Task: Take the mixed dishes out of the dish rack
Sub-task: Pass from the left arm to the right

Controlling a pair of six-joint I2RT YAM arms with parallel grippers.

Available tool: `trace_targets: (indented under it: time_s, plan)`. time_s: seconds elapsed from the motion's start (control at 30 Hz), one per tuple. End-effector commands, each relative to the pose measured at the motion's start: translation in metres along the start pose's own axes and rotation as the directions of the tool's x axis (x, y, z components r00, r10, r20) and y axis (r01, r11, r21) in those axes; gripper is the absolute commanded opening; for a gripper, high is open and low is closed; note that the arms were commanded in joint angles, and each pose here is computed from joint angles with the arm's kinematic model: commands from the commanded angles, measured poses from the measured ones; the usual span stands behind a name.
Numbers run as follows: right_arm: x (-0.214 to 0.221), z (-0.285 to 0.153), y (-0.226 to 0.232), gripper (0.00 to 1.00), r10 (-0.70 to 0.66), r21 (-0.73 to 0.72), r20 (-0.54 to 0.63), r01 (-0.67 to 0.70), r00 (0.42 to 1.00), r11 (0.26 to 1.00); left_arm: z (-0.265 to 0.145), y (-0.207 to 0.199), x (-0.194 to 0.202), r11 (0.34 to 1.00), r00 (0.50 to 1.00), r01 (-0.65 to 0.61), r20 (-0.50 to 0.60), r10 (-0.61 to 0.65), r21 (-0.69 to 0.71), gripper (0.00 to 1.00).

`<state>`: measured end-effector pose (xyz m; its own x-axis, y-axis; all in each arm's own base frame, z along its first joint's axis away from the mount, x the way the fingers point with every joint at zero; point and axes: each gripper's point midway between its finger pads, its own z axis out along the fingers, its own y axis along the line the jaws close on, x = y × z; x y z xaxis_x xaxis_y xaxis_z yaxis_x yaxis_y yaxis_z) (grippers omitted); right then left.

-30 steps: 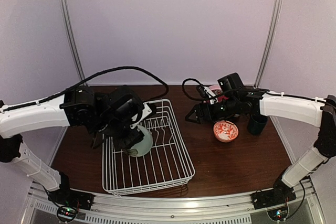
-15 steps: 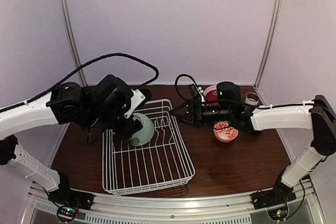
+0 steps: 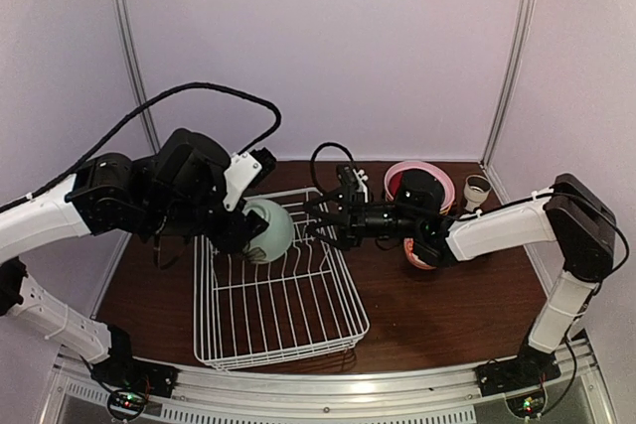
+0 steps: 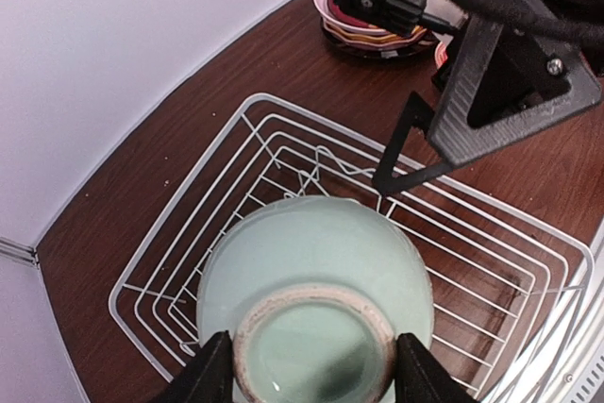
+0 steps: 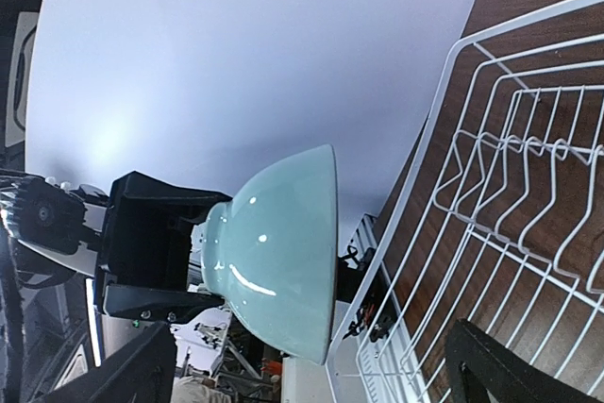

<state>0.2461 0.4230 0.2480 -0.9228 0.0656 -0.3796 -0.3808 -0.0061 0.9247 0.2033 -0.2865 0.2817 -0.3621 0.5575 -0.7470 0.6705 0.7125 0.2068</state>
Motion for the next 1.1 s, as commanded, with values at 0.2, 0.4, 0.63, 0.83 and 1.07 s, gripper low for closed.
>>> trace_targets:
  time_s: [0.2, 0.4, 0.63, 0.83, 1.07]
  plan:
    - [0.016, 0.02, 0.042, 1.0, 0.076, -0.242, -0.037, -0.082, 0.996, 0.967, -0.013, 0.006, -0.036, 0.998, 0.983, 0.069, 0.169, -0.071, 0.014, 0.25]
    - [0.021, 0.027, 0.068, 0.97, 0.096, -0.357, -0.075, -0.117, 0.992, 0.927, -0.017, 0.004, -0.042, 0.996, 0.975, 0.08, 0.205, -0.085, 0.035, 0.25]
    - [0.022, 0.027, 0.086, 0.75, 0.082, -0.402, -0.078, -0.106, 0.994, 0.909, -0.014, -0.001, -0.04, 0.995, 0.972, 0.083, 0.217, -0.095, 0.062, 0.25]
    - [0.022, 0.021, 0.103, 0.62, 0.067, -0.461, -0.076, -0.095, 0.995, 0.882, -0.014, -0.006, -0.041, 0.992, 0.969, 0.085, 0.225, -0.104, 0.091, 0.26]
    - [0.022, 0.018, 0.115, 0.32, 0.059, -0.5, -0.074, -0.088, 0.996, 0.861, -0.017, -0.005, -0.039, 0.991, 0.966, 0.092, 0.232, -0.112, 0.097, 0.28]
